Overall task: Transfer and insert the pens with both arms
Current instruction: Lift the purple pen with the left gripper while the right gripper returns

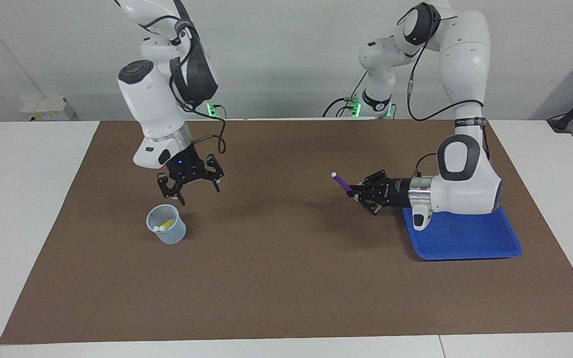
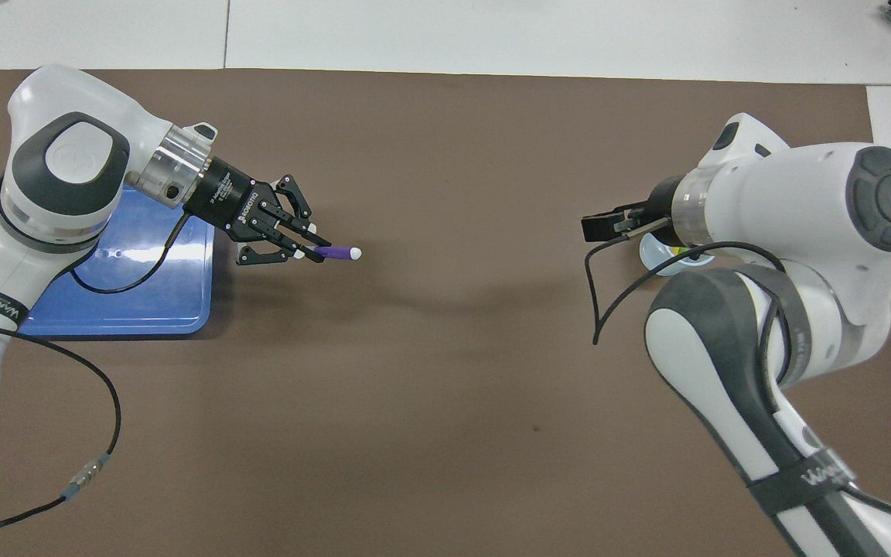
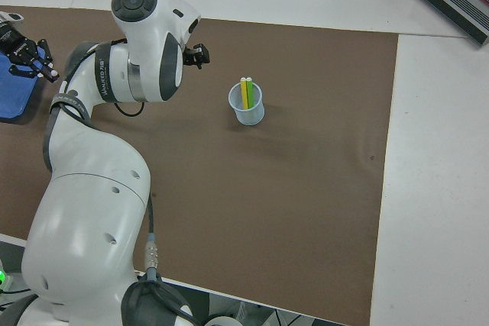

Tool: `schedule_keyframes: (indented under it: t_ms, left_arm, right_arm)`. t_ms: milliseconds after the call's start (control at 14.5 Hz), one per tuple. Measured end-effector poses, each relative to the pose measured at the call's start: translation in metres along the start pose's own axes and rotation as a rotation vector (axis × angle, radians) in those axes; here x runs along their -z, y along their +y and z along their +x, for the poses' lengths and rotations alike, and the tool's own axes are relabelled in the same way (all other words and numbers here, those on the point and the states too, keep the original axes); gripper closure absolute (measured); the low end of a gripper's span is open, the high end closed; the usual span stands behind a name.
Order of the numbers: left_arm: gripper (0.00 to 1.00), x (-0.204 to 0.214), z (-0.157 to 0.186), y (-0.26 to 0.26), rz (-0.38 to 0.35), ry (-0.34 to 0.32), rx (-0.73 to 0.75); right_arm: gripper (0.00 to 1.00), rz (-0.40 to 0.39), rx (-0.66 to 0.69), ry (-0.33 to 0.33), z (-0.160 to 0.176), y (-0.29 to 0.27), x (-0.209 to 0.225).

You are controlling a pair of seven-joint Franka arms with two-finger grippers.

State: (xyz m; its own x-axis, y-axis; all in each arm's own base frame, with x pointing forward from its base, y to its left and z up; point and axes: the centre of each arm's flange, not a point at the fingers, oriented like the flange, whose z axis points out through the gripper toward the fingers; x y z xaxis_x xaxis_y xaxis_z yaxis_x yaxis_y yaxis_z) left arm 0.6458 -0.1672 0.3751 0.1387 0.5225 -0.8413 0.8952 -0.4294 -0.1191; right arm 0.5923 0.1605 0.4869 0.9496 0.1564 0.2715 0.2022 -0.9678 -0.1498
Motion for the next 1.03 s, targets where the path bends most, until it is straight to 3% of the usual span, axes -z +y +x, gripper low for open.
schedule_keyframes:
  t_ms: [276, 413, 620, 827, 1034]
  left_arm:
    - [0.83, -0.013, -0.009, 0.005, 0.001, -0.004, 0.02]
    - [0.83, -0.02, -0.014, 0.008, -0.001, 0.0, 0.028]
    - [0.83, -0.023, -0.018, 0.01, -0.01, -0.011, 0.031]
    - [0.83, -0.023, -0.019, 0.011, -0.019, -0.024, 0.033]
    - [0.83, -0.021, -0.022, 0.014, -0.043, -0.053, 0.037]
  right_arm:
    - [0.0, 0.05, -0.332, 0.021, 0.009, -0.044, 0.009]
    - [0.0, 0.149, -0.501, 0.034, 0.018, -0.047, 0.012]
    - [0.0, 0.258, -0.656, 0.065, 0.028, -0.057, 0.015]
    - [0.0, 0.327, -0.822, 0.092, 0.028, -0.104, 0.008]
    - [0.01, 0.368, -0.913, 0.067, 0.023, -0.147, -0.006]
